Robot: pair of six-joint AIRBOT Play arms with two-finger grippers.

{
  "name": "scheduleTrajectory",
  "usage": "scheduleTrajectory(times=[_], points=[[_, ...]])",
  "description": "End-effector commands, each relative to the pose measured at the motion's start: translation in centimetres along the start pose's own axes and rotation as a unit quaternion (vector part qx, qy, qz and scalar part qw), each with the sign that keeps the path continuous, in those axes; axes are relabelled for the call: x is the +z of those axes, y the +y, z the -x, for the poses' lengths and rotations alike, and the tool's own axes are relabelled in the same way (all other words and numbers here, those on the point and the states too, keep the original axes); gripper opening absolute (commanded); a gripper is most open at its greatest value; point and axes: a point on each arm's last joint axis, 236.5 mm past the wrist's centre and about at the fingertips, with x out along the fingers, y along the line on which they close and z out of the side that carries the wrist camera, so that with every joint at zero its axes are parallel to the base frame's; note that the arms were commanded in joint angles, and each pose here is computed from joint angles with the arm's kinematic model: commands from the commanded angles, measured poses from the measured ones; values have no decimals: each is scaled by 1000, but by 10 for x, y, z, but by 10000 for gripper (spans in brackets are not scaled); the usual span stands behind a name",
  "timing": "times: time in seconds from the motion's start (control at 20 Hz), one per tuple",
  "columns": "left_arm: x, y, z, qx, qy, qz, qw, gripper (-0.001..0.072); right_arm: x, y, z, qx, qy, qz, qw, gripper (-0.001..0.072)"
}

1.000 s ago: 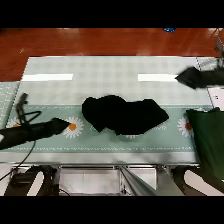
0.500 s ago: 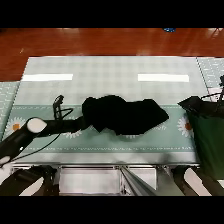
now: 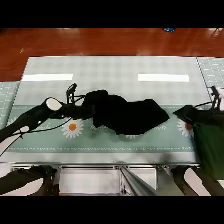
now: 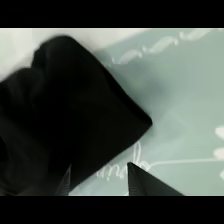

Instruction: Fold the shirts.

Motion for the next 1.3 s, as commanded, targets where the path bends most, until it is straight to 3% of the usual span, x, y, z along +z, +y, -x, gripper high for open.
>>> scheduleTrajectory(times=[0.0,0.4,0.7,0.9,1.05,1.1,1.25], points=[[0,-4,-1,-8,24,-13,1000,20,-43,-9,-22,-9,59,-20,998,406],[5,8,15,-14,32,3,999,20,-39,10,-52,-23,25,2,999,406],[6,9,17,-15,33,6,999,20,-41,-2,-68,-33,44,-43,998,406],[6,9,17,-15,33,6,999,20,-26,8,-97,18,36,-95,995,390],[12,9,19,-15,24,7,1000,20,-2,37,-115,67,38,-78,994,155],[20,7,23,-19,16,7,1000,20,10,55,-114,90,40,-51,994,31],[77,-17,76,-49,-45,-11,998,20,70,124,-73,151,8,50,987,19]])
